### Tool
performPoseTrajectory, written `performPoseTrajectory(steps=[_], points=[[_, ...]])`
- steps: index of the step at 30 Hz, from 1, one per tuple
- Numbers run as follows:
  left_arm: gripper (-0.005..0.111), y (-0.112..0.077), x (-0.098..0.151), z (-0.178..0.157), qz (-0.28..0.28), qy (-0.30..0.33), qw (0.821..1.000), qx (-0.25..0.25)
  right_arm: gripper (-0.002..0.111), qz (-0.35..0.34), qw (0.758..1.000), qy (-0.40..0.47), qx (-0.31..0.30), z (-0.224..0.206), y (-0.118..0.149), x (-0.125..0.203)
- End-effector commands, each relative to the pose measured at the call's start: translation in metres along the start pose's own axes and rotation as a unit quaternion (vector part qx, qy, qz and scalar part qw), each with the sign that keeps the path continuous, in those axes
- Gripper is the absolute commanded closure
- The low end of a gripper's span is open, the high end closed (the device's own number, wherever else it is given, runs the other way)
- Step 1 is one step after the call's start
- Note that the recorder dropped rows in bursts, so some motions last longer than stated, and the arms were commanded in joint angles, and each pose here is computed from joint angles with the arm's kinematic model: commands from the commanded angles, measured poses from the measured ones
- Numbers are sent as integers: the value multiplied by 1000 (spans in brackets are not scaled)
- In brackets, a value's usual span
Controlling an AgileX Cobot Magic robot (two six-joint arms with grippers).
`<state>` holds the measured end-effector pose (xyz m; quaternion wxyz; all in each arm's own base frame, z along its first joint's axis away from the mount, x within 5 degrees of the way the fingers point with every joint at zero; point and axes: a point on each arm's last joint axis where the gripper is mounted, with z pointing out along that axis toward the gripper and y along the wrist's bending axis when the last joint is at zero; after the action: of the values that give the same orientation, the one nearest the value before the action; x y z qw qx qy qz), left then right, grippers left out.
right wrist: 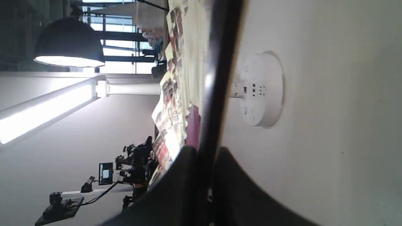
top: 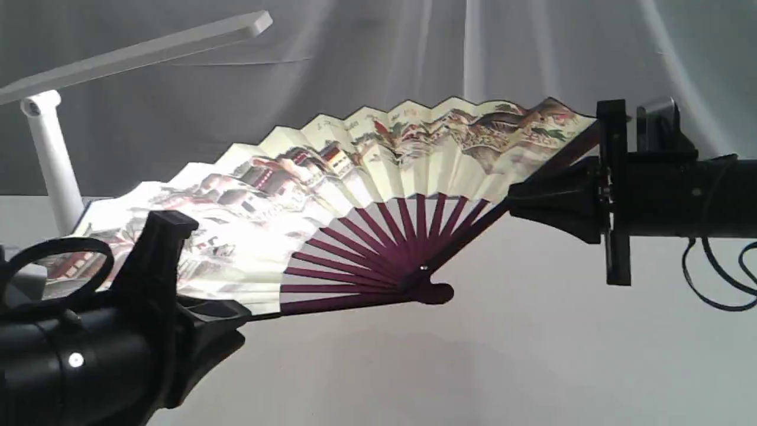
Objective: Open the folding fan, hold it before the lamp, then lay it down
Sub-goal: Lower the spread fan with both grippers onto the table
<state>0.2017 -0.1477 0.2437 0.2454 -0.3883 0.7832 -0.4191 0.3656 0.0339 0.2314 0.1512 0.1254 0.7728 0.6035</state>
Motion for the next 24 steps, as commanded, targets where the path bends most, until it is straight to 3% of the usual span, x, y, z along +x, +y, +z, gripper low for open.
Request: performPoseTrajectory(steps=[1, 7, 15, 24], points=[[107, 16, -3, 15, 31, -16, 998, -45, 108, 9, 996, -85, 12, -19, -7, -16], [107, 28, 1, 35, 34, -3, 996, -82, 108, -4, 995, -77, 62, -24, -20, -13], [107, 16, 2, 60, 46, 2, 995, -86, 108, -19, 988, -74, 132, -26, -33, -13], [107, 34, 4, 78, 32, 1, 991, -127, 108, -21, 983, -91, 159, -28, -38, -16]])
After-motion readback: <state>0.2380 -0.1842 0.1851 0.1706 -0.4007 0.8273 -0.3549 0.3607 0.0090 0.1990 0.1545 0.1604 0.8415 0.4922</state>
